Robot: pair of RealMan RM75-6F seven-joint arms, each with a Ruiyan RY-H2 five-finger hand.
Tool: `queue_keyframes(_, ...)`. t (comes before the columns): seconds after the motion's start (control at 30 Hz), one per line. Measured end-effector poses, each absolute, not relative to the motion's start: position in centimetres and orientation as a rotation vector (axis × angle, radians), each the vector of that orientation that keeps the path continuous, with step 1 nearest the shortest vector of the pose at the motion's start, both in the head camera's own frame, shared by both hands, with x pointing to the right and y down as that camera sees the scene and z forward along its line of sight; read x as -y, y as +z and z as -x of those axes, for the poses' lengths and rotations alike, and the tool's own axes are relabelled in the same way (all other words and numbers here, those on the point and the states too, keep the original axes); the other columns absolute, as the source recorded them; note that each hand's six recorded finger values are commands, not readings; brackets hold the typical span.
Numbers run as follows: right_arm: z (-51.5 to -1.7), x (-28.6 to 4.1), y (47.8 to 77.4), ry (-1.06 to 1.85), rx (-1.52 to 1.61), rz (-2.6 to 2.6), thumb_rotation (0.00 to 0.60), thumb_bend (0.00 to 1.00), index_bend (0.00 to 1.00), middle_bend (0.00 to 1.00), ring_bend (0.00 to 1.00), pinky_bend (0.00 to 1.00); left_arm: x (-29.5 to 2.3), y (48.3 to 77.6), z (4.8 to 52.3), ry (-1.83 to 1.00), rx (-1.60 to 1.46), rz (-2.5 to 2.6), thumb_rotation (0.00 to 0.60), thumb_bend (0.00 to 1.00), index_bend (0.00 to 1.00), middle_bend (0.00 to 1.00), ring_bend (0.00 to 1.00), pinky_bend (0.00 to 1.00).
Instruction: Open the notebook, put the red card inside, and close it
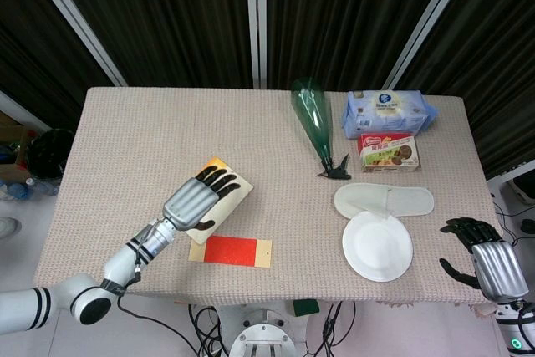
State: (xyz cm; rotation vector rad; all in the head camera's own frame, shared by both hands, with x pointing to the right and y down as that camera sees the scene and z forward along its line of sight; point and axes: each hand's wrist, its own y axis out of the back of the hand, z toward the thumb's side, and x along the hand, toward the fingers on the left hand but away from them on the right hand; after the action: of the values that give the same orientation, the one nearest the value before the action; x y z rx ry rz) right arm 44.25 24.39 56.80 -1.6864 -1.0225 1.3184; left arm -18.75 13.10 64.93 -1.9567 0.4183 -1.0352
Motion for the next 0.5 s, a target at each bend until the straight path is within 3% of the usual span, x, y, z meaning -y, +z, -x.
queue_keyframes(0.5, -45.4, -23.2, 54.7, 1.306, 1.035, 1.622, 0.6, 0.17, 0.35, 0.27, 0.21, 0.26, -12.4, 69.4, 11.7, -1.065, -0.334, 1.998, 0.6, 0.15, 0.14, 0.08, 0.07, 0.1)
